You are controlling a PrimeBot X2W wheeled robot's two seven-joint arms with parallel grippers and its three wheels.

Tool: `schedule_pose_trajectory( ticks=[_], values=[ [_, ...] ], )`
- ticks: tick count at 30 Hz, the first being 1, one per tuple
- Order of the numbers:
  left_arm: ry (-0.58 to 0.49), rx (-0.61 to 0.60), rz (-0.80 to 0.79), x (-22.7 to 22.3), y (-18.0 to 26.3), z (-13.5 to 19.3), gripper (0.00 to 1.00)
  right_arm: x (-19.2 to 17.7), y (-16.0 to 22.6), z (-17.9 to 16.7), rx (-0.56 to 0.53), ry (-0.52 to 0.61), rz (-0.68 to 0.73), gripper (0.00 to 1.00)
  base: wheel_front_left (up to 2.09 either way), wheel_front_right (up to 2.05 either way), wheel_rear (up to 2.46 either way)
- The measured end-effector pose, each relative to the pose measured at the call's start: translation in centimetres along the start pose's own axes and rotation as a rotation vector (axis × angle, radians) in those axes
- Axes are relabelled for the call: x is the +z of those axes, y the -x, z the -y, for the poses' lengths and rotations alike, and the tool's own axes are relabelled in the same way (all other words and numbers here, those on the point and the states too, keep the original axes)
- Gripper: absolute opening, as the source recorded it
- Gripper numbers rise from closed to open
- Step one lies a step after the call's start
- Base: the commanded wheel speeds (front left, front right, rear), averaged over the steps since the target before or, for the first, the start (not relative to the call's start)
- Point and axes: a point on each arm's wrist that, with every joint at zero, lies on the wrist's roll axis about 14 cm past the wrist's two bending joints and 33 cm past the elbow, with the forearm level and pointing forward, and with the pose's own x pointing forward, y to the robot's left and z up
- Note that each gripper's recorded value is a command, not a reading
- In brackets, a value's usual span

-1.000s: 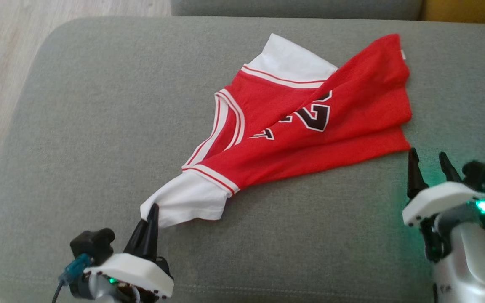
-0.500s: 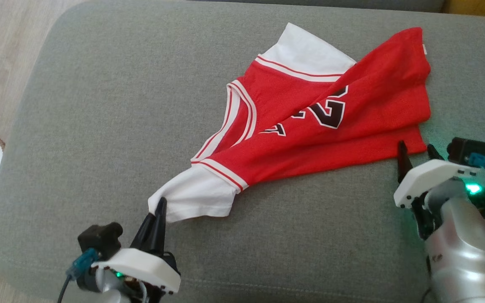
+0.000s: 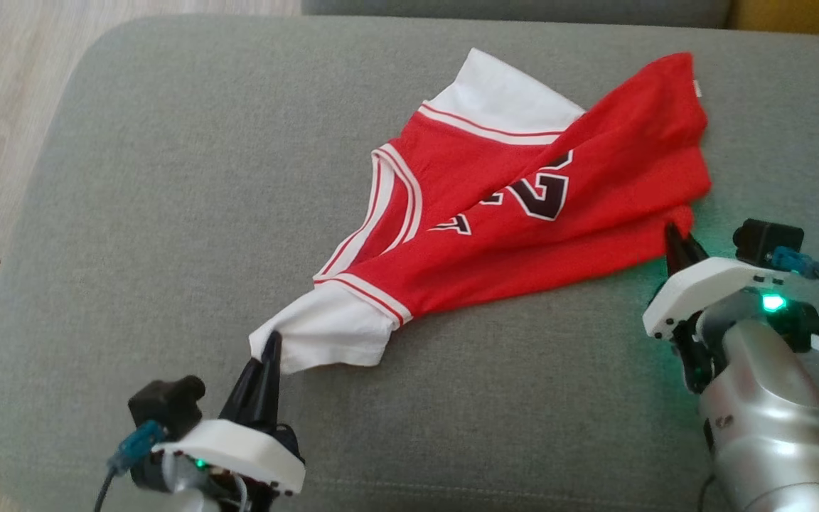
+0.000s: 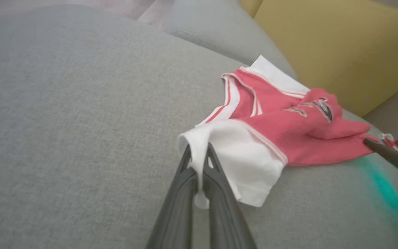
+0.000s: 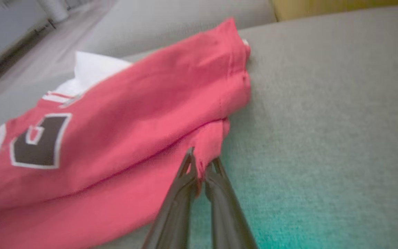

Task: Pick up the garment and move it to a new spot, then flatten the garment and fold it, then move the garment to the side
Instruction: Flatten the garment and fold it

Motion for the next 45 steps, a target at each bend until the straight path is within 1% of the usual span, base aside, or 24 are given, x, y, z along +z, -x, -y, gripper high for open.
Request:
schedule_pose_trajectory(
  ticks=[5, 10, 11, 15, 19, 24, 27, 29, 33, 36, 39, 42, 45],
  values=[
    [0.065, -0.085, 0.103, 3.3, -0.5, 2.7, 0.0, 4.9, 1.7, -0.3, 0.022, -0.018, 0.224, 0.0, 0.0, 0.0, 0.0],
    [0.095, -0.209, 0.268, 9.6, -0.8, 6.2, 0.0, 11.0, 5.6, 1.0, 0.026, -0.016, 0.472, 0.0, 0.0, 0.0, 0.0],
    [0.095, -0.209, 0.268, 9.6, -0.8, 6.2, 0.0, 11.0, 5.6, 1.0, 0.026, -0.016, 0.472, 0.0, 0.0, 0.0, 0.0],
    [0.087, -0.329, 0.398, 14.9, 0.1, 9.4, 0.0, 15.6, 10.5, 3.1, -0.003, 0.015, 0.674, 0.0, 0.0, 0.0, 0.0],
    [0.041, -0.452, 0.512, 19.8, 2.0, 12.6, 0.0, 19.5, 16.3, 4.2, -0.038, 0.05, 0.848, 0.0, 0.0, 0.0, 0.0],
    [-0.091, -0.6, 0.679, 25.9, 5.2, 16.5, 0.0, 23.4, 23.2, 4.3, -0.083, 0.108, 1.019, 0.0, 0.0, 0.0, 0.0],
    [-0.16, -0.681, 0.769, 28.8, 7.1, 18.8, 0.0, 25.1, 26.0, 4.0, -0.11, 0.154, 1.083, 0.0, 0.0, 0.0, 0.0],
    [-0.193, -0.722, 0.806, 30.3, 7.9, 20.0, 0.0, 25.9, 27.1, 3.8, -0.122, 0.176, 1.103, 0.0, 0.0, 0.0, 0.0],
    [-0.254, -0.759, 0.817, 31.8, 7.0, 21.3, 0.0, 26.1, 26.8, 3.6, -0.131, 0.187, 1.074, 0.0, 0.0, 0.0, 0.0],
    [-0.28, -0.75, 0.778, 31.9, 4.2, 21.5, 0.0, 25.8, 24.9, 3.6, -0.123, 0.176, 1.023, 0.0, 0.0, 0.0, 0.0],
    [-0.304, -0.727, 0.723, 31.7, 0.3, 21.3, 0.0, 26.0, 21.8, 3.8, -0.107, 0.161, 0.969, 0.0, 0.0, 0.0, 0.0],
    [-0.326, -0.696, 0.677, 32.0, -4.1, 21.1, 0.0, 27.3, 18.1, 3.8, -0.076, 0.138, 0.928, 0.0, 0.0, 0.0, 0.0],
    [-0.373, -0.657, 0.681, 33.2, -8.0, 21.2, 0.0, 29.9, 14.5, 4.0, -0.079, 0.188, 0.913, 0.0, 0.0, 0.0, 0.0]
  ],
)
